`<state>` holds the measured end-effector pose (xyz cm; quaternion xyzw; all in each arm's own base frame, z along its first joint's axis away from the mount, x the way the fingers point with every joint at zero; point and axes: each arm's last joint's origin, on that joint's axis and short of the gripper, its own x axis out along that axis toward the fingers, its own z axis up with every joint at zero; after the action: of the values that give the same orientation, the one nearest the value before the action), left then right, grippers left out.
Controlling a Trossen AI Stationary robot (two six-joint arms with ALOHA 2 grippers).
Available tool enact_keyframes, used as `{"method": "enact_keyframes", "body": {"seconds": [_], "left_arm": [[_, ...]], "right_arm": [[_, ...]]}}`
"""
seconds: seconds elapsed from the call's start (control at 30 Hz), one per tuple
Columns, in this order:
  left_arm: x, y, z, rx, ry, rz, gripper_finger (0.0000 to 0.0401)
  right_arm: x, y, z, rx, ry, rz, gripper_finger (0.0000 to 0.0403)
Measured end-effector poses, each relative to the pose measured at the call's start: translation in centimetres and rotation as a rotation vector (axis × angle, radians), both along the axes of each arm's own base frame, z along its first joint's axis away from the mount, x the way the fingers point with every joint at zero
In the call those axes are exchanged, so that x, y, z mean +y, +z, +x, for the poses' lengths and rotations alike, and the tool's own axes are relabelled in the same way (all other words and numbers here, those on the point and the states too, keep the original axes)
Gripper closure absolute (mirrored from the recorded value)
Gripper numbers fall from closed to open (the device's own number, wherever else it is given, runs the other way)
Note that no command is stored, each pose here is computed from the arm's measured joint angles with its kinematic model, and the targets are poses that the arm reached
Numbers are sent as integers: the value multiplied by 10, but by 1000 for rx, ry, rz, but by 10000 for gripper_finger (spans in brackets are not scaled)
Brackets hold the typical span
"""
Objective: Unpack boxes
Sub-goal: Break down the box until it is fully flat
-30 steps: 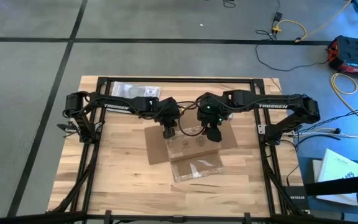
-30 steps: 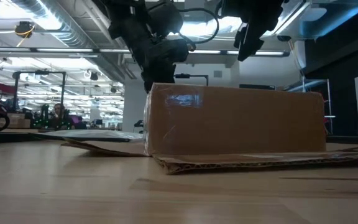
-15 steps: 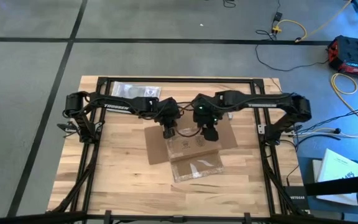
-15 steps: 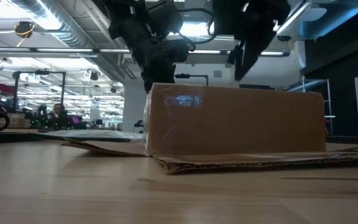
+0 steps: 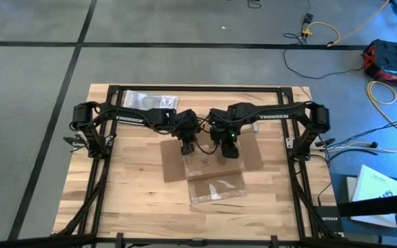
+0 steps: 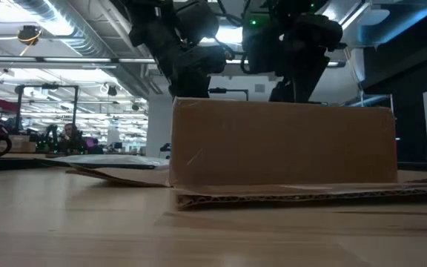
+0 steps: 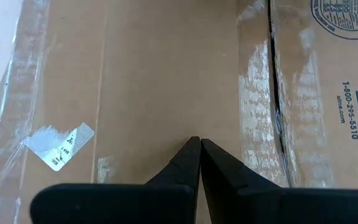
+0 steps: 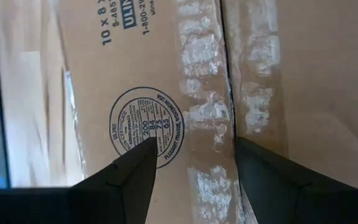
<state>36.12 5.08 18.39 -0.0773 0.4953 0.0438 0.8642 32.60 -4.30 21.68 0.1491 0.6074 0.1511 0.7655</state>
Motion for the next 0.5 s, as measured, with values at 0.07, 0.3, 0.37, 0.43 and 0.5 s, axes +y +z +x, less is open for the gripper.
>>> {"method": "enact_keyframes", "body": {"seconds": [0.07, 0.3, 0.37, 0.43, 0.5], "left_arm": [[0, 0, 0, -1, 0, -1, 401], [0, 0, 1, -10, 0, 0, 401], [0, 0, 1, -10, 0, 0, 401], [0, 0, 1, -13, 0, 1, 401], [0, 0, 1, -15, 0, 1, 401]], "right_arm": [[0, 0, 0, -2, 1, 9, 201], [1, 0, -1, 8, -1, 18, 201], [0, 0, -1, 13, -1, 20, 201], [1, 0, -2, 21, -2, 21, 201], [1, 0, -3, 32, -1, 31, 201]]}}
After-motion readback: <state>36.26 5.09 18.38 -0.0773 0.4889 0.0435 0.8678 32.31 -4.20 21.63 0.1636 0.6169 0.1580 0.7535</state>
